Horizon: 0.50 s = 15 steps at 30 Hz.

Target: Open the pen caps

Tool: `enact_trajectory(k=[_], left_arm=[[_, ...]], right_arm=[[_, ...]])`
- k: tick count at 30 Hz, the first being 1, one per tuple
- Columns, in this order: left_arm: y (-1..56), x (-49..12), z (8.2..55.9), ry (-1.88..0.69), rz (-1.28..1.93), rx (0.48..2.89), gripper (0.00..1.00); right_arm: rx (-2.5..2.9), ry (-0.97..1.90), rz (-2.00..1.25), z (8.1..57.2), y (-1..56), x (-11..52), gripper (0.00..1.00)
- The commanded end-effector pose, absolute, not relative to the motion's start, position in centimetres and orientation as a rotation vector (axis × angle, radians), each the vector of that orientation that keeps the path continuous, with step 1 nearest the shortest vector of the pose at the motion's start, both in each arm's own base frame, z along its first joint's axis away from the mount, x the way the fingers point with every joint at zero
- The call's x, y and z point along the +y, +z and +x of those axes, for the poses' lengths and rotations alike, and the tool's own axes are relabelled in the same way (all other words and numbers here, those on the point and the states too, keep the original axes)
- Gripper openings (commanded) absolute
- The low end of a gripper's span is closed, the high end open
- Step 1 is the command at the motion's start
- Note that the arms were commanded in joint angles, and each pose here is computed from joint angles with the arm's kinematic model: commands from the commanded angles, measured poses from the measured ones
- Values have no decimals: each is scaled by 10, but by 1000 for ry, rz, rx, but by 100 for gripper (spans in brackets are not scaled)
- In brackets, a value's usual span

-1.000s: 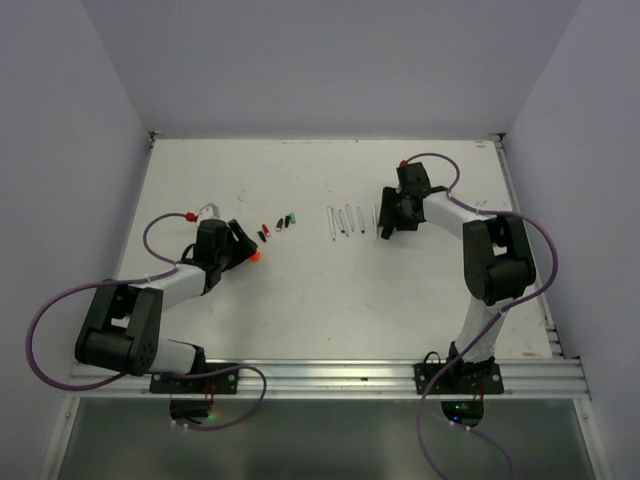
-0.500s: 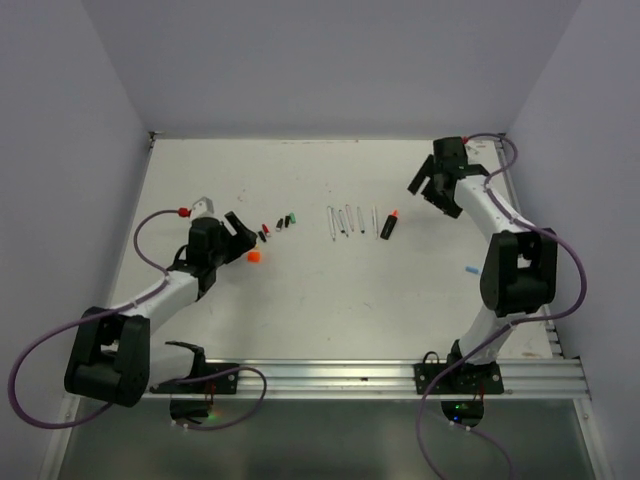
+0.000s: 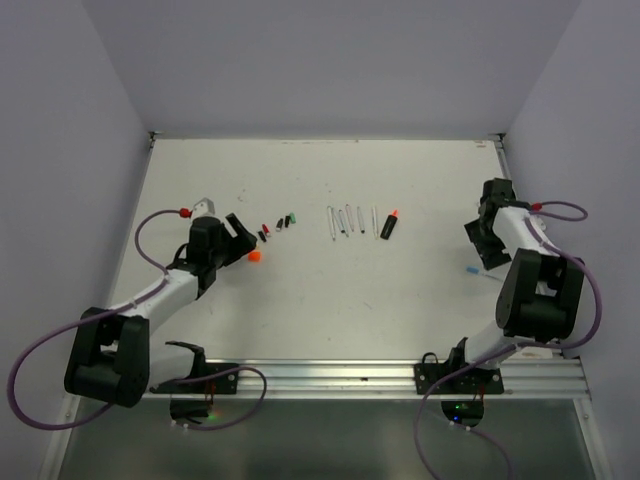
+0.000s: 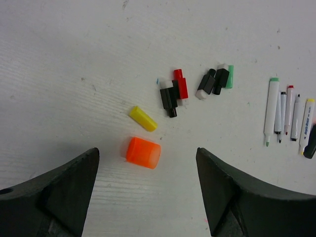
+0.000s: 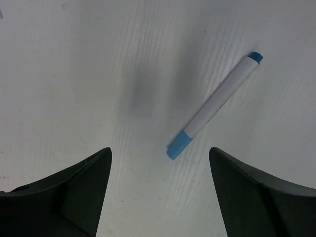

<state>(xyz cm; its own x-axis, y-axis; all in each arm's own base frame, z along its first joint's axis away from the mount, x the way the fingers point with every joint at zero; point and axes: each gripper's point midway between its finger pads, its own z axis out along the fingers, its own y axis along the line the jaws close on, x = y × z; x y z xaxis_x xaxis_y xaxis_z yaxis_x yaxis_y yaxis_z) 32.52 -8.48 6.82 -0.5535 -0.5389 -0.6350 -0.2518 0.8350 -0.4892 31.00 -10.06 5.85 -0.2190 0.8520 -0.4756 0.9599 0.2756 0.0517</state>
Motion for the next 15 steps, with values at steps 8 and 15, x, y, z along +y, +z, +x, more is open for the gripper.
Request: enact_trajectory(k=[8, 15], left_arm=[[68, -85, 329, -435, -560, 2186, 82], [72, -87, 331, -448, -562, 2174, 82]], right_arm=[[1856, -370, 1810, 286, 61, -128, 81], [1752, -310, 1854, 278, 54, -140, 70]])
